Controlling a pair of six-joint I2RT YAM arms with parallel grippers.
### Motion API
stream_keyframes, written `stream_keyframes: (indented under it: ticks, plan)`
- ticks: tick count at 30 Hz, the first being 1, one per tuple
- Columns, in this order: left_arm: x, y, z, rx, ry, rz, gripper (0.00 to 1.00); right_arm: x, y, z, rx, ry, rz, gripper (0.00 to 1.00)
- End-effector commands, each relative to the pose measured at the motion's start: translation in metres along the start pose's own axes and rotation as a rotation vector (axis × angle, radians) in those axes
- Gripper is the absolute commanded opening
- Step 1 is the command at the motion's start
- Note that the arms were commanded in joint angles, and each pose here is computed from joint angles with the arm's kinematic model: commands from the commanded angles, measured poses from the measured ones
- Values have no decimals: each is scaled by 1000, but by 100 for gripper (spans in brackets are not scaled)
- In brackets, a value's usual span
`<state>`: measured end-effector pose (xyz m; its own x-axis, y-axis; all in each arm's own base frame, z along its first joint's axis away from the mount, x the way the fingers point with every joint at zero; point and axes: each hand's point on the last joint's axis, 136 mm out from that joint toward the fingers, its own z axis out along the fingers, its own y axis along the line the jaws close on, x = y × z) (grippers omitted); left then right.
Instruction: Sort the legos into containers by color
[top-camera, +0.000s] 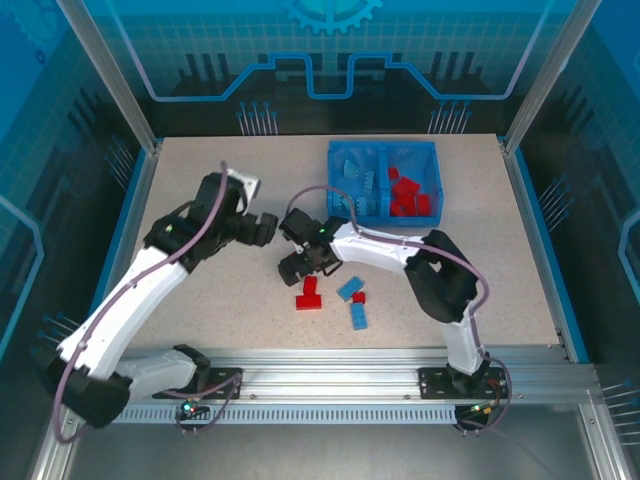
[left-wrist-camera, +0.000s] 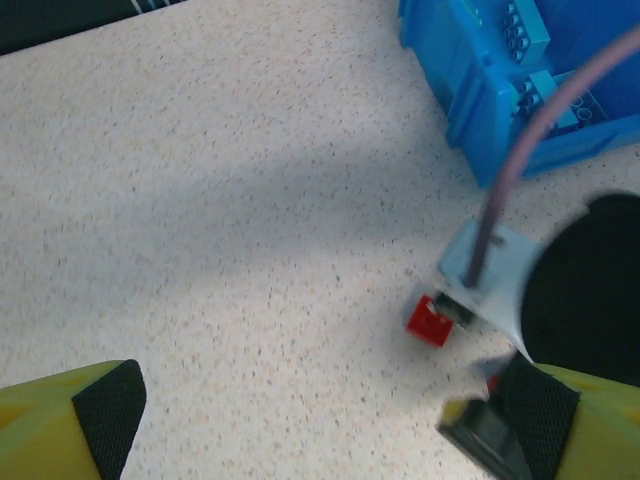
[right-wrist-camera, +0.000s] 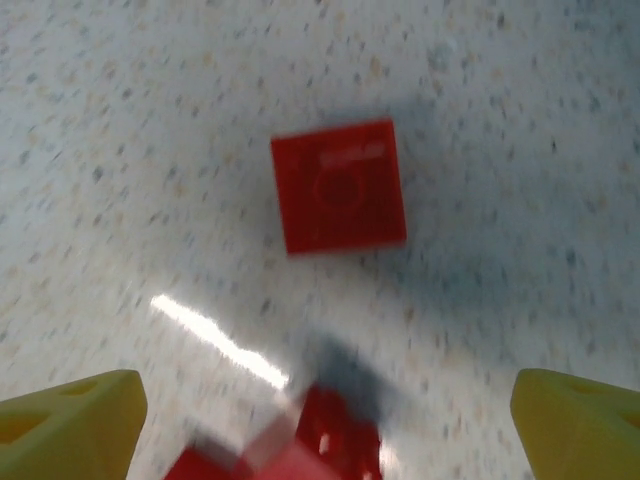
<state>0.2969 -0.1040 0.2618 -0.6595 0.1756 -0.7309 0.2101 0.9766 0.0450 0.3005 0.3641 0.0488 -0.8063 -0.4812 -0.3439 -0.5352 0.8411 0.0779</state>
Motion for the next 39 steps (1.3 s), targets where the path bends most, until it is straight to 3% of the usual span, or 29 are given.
stream_keyframes:
  ticks: [1,11,18,28,39]
  plan:
    - [19,10,-8,-15,-14,-116,97,-14,-7,16,69,-22,-64,91]
    - [63,6,-17,59,-32,-132,99,-21,-1,52,52,35,-82,55]
    - [58,-22,-18,225,-96,-72,99,-28,-3,48,41,50,-71,24]
    - [37,-75,-27,540,-270,29,99,-55,-36,-52,9,-116,53,23]
    - [24,-109,-25,716,-301,66,99,-58,-113,-168,31,-333,227,24]
